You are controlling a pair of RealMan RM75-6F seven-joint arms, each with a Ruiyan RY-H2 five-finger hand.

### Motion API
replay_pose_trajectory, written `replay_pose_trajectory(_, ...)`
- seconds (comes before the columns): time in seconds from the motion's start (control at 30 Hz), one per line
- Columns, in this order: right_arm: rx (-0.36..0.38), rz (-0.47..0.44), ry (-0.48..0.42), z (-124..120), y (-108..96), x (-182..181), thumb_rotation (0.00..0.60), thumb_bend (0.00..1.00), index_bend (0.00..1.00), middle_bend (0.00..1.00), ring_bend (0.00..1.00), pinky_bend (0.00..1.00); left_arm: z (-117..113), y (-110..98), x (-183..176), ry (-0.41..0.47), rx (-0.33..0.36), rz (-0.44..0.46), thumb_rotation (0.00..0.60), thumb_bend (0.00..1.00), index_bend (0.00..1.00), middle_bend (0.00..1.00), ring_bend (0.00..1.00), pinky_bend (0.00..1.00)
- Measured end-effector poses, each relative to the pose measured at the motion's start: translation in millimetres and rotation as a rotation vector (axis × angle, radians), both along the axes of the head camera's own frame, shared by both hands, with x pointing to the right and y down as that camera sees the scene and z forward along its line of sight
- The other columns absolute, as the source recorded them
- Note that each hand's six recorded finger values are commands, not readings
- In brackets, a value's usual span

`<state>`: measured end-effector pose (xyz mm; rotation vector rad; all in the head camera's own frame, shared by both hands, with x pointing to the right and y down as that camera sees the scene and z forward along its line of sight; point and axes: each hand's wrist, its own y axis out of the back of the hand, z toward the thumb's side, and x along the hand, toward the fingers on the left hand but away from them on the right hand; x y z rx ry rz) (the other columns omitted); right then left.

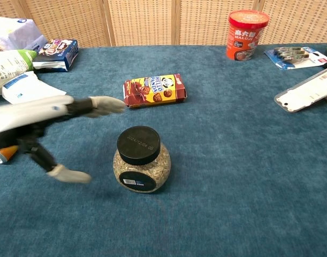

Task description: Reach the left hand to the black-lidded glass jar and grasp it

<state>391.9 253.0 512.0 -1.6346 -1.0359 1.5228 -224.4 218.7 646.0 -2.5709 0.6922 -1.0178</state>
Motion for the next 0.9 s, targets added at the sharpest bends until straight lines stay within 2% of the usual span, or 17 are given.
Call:
replay_pose_trajectory(0.23,0.0,0.018,-0.024,-5,3,4,0.6,0.14,0.0,0.0,0.0,0.0,20,0,28,0.035,-0.04,0.024,0.6,0.15,0.0,0.0,0.06,0.0)
replay_pose_trajectory(0.37,-0.008,0.029,-0.044,-7,5,5,0.6,0.14,0.0,0.0,0.0,0.0,32,1,43,0.052,-0.04,0.014,0.6,0.27,0.08,0.1,0.19,0.0)
replay_pose_trajectory(0.43,-0.01,0.033,-0.054,-8,6,6,0.6,0.14,0.0,0.0,0.0,0.0,37,2,49,0.058,-0.036,0.01,0.6,0.37,0.16,0.18,0.3,0.09)
replay_pose_trajectory(0.53,-0.013,0.035,-0.058,-10,7,7,0.6,0.14,0.0,0.0,0.0,0.0,39,1,57,0.081,-0.024,-0.014,0.6,0.51,0.31,0.34,0.51,0.31)
replay_pose_trajectory(0.63,-0.014,0.038,-0.072,-10,7,6,0.6,0.14,0.0,0.0,0.0,0.0,36,-5,59,0.112,-0.007,-0.06,0.6,0.55,0.37,0.41,0.61,0.42)
replay_pose_trajectory(0.77,-0.017,0.039,-0.081,-11,7,7,0.6,0.14,0.0,0.0,0.0,0.0,33,-8,57,0.134,-0.011,-0.087,0.6,0.54,0.39,0.43,0.64,0.45)
replay_pose_trajectory(0.9,-0.024,0.038,-0.087,-8,7,6,0.6,0.14,0.0,0.0,0.0,0.0,18,-17,45,0.166,0.024,-0.13,0.6,0.53,0.39,0.43,0.63,0.44)
